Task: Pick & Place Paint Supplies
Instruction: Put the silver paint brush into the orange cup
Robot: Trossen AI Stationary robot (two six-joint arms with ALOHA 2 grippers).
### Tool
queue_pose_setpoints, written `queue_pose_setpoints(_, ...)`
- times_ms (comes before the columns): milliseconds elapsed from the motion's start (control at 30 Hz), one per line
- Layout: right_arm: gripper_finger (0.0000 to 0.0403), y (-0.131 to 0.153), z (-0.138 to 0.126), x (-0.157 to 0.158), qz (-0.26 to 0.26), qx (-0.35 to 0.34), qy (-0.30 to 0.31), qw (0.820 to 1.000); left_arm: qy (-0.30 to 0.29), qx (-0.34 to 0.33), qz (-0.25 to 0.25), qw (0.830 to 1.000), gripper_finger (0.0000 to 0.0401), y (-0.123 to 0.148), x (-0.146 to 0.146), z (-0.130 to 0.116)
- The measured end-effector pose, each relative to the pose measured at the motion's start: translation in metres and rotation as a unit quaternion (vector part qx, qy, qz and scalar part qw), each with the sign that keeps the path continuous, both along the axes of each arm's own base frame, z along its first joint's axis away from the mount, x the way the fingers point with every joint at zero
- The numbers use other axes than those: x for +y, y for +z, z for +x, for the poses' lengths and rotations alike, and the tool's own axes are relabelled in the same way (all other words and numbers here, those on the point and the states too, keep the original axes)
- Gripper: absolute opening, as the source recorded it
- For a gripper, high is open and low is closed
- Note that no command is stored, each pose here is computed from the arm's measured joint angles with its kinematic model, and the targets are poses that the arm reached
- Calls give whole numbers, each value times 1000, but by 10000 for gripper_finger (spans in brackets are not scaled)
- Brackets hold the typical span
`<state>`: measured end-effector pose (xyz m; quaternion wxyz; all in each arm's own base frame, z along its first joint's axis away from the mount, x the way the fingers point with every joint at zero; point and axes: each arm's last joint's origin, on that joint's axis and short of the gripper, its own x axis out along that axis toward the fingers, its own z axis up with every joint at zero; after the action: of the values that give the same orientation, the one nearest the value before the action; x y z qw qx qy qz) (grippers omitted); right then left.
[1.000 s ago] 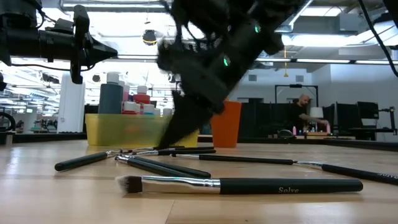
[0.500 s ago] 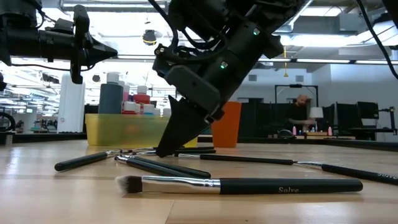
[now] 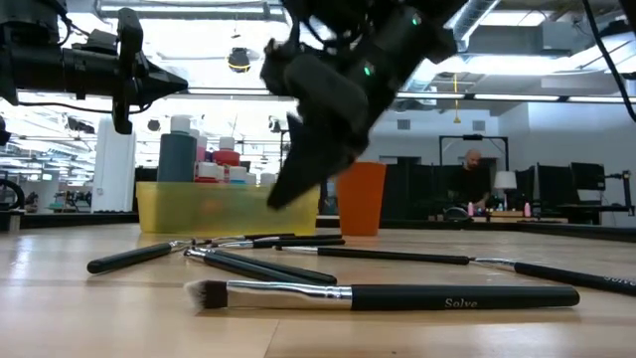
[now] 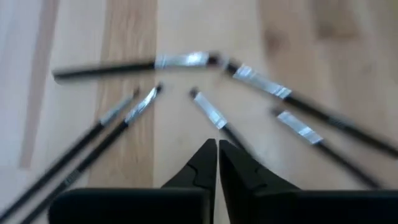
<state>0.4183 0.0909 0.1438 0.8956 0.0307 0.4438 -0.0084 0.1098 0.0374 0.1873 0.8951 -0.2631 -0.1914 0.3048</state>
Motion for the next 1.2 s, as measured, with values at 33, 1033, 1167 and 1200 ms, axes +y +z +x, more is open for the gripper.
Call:
queue_pose_setpoints(33,17,6,0,-2,1,-8,-3,1000,0,0,0,1000,1,0,0,0)
queue_pose_setpoints(1033,13,-35,1,19,1,29,-9,1000,0,0,0,1000,1,0,0,0)
queue_pose_setpoints(1167,6,-36,1,18,5,32,-16,999,0,0,0,1000,1,0,0,0)
queue_pose_setpoints(1200,3,-36,1,19,5,32,-15,999,0,0,0,1000,1,0,0,0)
